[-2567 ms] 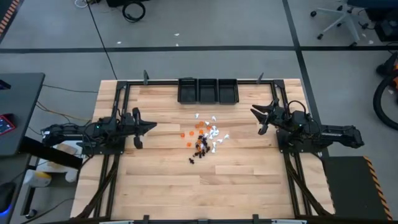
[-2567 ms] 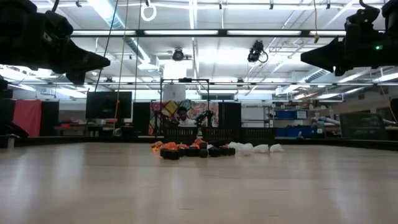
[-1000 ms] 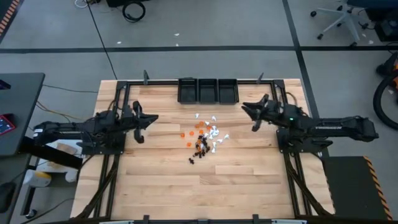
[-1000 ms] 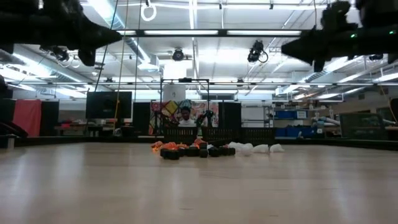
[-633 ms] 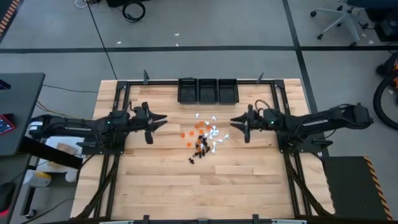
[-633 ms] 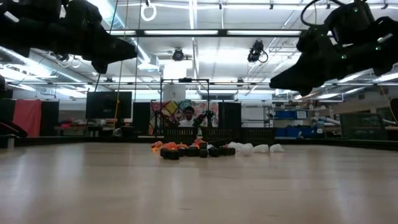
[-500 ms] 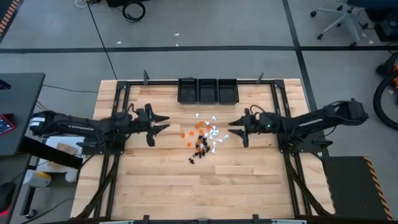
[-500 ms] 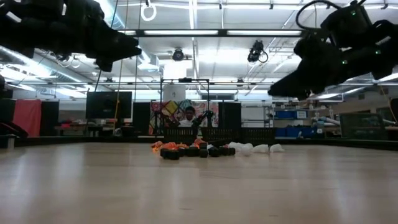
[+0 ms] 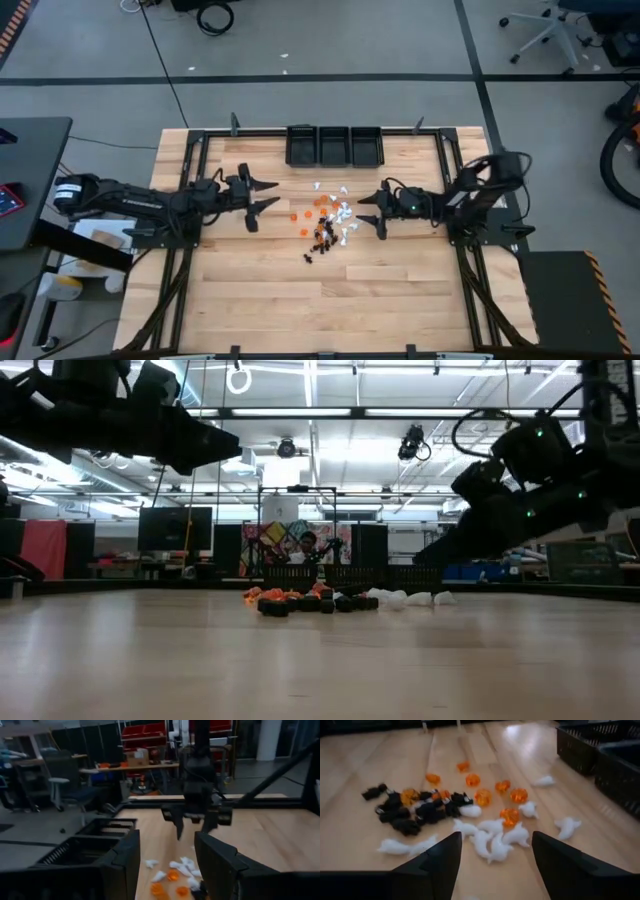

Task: Sort game pieces by color
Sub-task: Put the white game piece into the right black basket

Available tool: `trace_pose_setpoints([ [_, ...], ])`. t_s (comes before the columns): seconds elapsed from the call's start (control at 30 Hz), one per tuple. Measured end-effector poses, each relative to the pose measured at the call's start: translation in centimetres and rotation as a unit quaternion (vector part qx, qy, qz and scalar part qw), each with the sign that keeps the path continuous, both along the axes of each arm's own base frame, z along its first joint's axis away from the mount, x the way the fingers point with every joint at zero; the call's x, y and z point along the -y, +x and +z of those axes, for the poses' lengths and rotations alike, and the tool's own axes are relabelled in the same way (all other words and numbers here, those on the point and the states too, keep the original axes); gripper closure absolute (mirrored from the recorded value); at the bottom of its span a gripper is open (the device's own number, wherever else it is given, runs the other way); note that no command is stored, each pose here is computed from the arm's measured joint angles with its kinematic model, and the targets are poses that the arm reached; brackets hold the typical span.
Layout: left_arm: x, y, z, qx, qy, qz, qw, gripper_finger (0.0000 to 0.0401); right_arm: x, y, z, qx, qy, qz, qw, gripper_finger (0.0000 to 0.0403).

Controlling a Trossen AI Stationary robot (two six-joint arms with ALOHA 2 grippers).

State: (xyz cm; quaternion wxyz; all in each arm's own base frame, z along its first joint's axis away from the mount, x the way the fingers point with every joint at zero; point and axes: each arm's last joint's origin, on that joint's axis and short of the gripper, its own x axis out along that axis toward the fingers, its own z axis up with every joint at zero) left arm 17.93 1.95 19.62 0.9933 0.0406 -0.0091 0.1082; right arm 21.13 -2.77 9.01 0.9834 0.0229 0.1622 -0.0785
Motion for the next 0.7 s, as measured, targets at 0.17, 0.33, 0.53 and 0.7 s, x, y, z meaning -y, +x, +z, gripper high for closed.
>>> trace_pose_setpoints([
  [0.17, -0.7, -0.1, 0.0, 0.001, 0.005, 0.020, 1.000, 0.0234, 0.2, 0.1, -1.5, -0.009, 0.004, 0.009, 1.000, 0.0167],
  [0.33, -1.0, -0.1, 0.0, 0.002, 0.005, 0.029, 1.000, 0.0234, 0.2, 0.1, -2.3, -0.010, 0.004, 0.020, 1.000, 0.0167],
  [0.53, -1.0, -0.1, 0.0, 0.002, 0.005, 0.029, 1.000, 0.0234, 0.0, 0.0, -3.3, -0.017, -0.004, 0.032, 0.999, 0.0168],
  [0.7, -1.0, -0.1, 0.0, 0.001, 0.005, 0.029, 1.000, 0.0234, 0.0, -0.2, -4.0, -0.028, -0.017, 0.043, 0.999, 0.0187],
])
